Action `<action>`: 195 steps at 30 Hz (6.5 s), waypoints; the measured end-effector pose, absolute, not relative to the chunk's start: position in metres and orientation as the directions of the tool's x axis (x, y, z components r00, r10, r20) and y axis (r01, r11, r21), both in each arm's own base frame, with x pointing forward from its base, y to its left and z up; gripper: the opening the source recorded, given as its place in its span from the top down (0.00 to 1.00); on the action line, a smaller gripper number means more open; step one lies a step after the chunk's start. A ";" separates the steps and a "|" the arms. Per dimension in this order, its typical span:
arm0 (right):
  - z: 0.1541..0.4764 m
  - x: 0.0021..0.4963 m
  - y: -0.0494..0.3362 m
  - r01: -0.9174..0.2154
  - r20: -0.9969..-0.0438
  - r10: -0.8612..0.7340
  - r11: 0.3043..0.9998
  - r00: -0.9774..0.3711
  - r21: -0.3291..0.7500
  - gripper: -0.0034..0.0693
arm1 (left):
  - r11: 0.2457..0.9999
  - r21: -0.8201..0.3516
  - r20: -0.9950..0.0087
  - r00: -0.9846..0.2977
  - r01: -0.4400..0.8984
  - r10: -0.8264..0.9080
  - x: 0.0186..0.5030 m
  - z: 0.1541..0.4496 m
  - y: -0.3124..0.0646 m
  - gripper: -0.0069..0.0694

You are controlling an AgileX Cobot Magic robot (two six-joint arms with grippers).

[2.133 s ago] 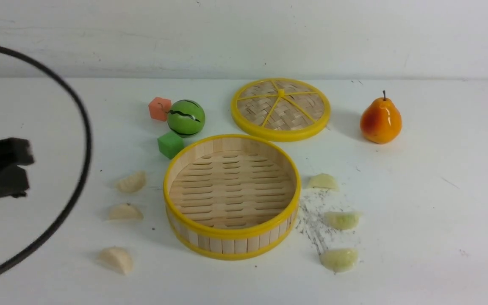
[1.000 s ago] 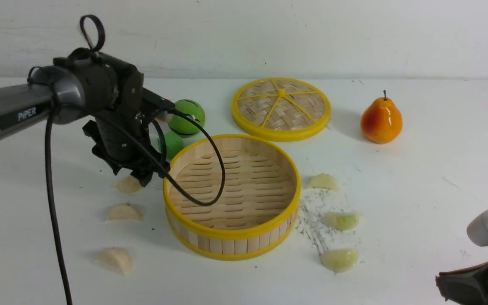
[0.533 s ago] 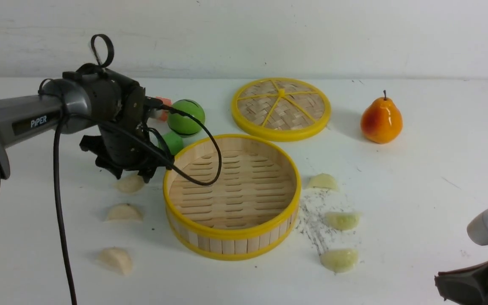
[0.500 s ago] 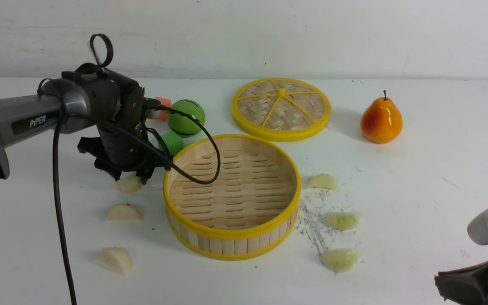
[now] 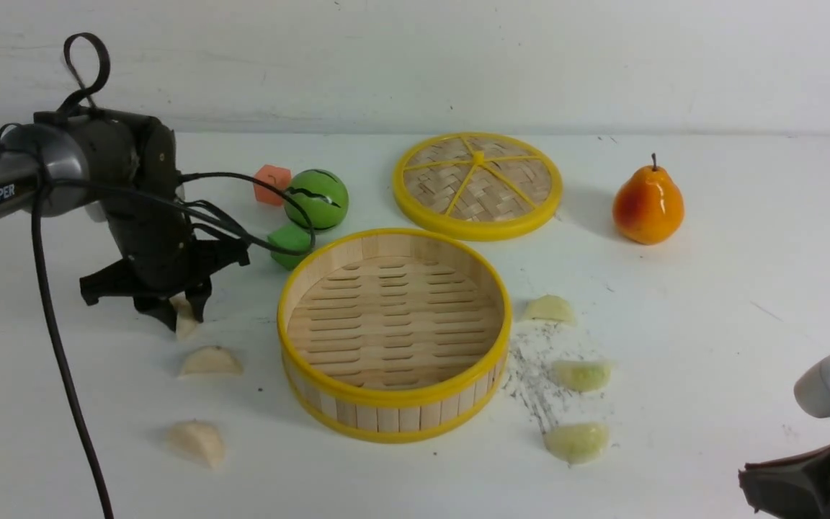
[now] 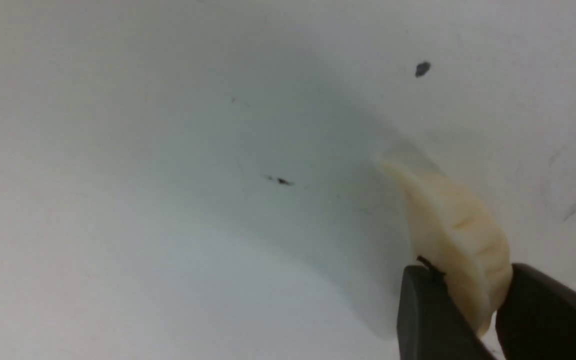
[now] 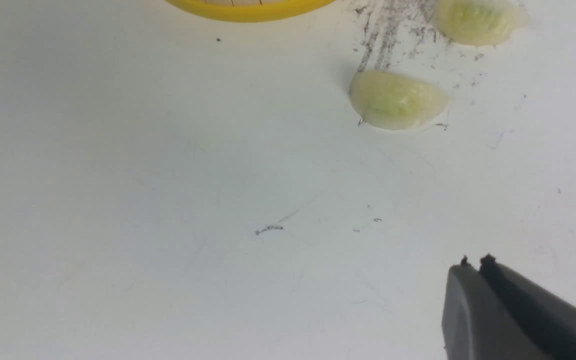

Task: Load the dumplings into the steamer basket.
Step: Use the left arm to grab a dumpling, then use the left arm to put the dumpling into the steamer, then use the left arm to grab a dumpling, then use the left arm to put the dumpling into the steamer

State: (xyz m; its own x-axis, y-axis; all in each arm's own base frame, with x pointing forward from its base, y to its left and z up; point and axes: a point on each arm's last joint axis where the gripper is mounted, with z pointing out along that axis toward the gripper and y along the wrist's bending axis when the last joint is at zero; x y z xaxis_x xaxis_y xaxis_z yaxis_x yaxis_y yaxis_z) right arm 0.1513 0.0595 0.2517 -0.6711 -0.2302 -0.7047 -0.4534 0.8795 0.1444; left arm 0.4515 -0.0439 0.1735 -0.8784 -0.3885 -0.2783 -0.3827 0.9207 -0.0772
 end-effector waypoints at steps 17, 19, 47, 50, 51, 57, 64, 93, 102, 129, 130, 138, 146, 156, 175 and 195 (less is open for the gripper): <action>0.252 0.151 0.060 -0.454 -0.706 -0.230 0.880 -0.670 0.143 0.91 | 0.972 -0.096 -0.297 -0.926 -0.212 -0.232 0.446 0.198 -0.053 0.70; 0.252 0.151 0.059 -0.454 -0.706 -0.231 0.880 -0.669 0.142 0.91 | 0.979 -0.129 -0.327 -0.925 -0.159 -0.194 0.444 0.216 -0.062 0.70; 0.253 0.152 0.060 -0.448 -0.714 -0.211 0.880 -0.668 0.159 0.88 | 0.955 -0.277 -0.376 -0.926 0.105 -0.008 0.434 0.204 -0.194 0.58; 0.253 0.152 0.060 -0.448 -0.714 -0.212 0.880 -0.668 0.158 0.88 | 0.958 -0.281 -0.344 -0.938 0.065 -0.037 0.430 0.208 -0.192 0.52; 0.253 0.152 0.060 -0.448 -0.714 -0.212 0.880 -0.668 0.158 0.88 | 0.960 -0.270 -0.341 -0.940 0.067 -0.031 0.428 0.212 -0.191 0.51; 0.253 0.152 0.060 -0.448 -0.714 -0.212 0.880 -0.668 0.158 0.87 | 0.977 -0.165 -0.499 -0.866 0.137 0.037 0.406 0.292 -0.170 0.53; 0.253 0.152 0.060 -0.448 -0.714 -0.210 0.880 -0.668 0.160 0.86 | 0.997 -0.031 -0.609 -0.792 0.067 0.035 0.357 0.344 -0.131 0.60; 0.254 0.152 0.061 -0.441 -0.715 -0.190 0.879 -0.672 0.180 0.82 | 0.882 -0.096 -0.367 -0.807 -0.461 -0.462 0.299 0.192 -0.102 0.44; 0.254 0.152 0.061 -0.440 -0.715 -0.189 0.879 -0.673 0.183 0.82 | 0.878 -0.147 -0.356 -0.804 -0.456 -0.477 0.285 0.166 -0.100 0.48; 0.254 0.152 0.062 -0.439 -0.715 -0.187 0.879 -0.674 0.184 0.80 | 0.910 -0.087 -0.442 -0.803 -0.405 -0.399 0.291 0.169 -0.091 0.43; 0.254 0.152 0.062 -0.439 -0.715 -0.186 0.879 -0.674 0.185 0.80 | 0.902 -0.099 -0.441 -0.794 -0.420 -0.418 0.292 0.169 -0.089 0.43; 0.253 0.151 0.062 -0.441 -0.711 -0.185 0.877 -0.679 0.193 0.80 | 0.868 -0.116 -0.413 -0.772 -0.482 -0.484 0.296 0.168 -0.071 0.48; 0.254 0.151 0.063 -0.440 -0.711 -0.180 0.876 -0.679 0.198 0.80 | 0.871 -0.128 -0.379 -0.788 -0.475 -0.486 0.297 0.158 -0.075 0.57; 0.254 0.151 0.063 -0.438 -0.711 -0.176 0.876 -0.680 0.203 0.78 | 0.944 -0.070 -0.409 -0.854 -0.322 -0.321 0.299 0.161 -0.076 0.61; 0.254 0.151 0.063 -0.438 -0.712 -0.175 0.876 -0.679 0.202 0.77 | 0.925 -0.332 -0.534 -0.845 0.185 -0.022 0.310 0.297 -0.151 0.63; 0.254 0.152 0.063 -0.446 -0.717 -0.185 0.874 -0.672 0.193 0.75 | 0.941 -0.254 -0.468 -0.880 0.225 0.084 0.436 0.211 -0.239 0.63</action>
State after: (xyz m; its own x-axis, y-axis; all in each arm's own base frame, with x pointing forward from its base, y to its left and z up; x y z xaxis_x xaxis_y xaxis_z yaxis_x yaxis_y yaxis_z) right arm 0.1517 0.0627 0.2540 -0.6717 -0.1848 -0.7174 -0.4461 0.8740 0.1925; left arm 0.4359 -0.2387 0.2110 -0.8797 0.0842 -0.4681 0.2253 0.9406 -0.2542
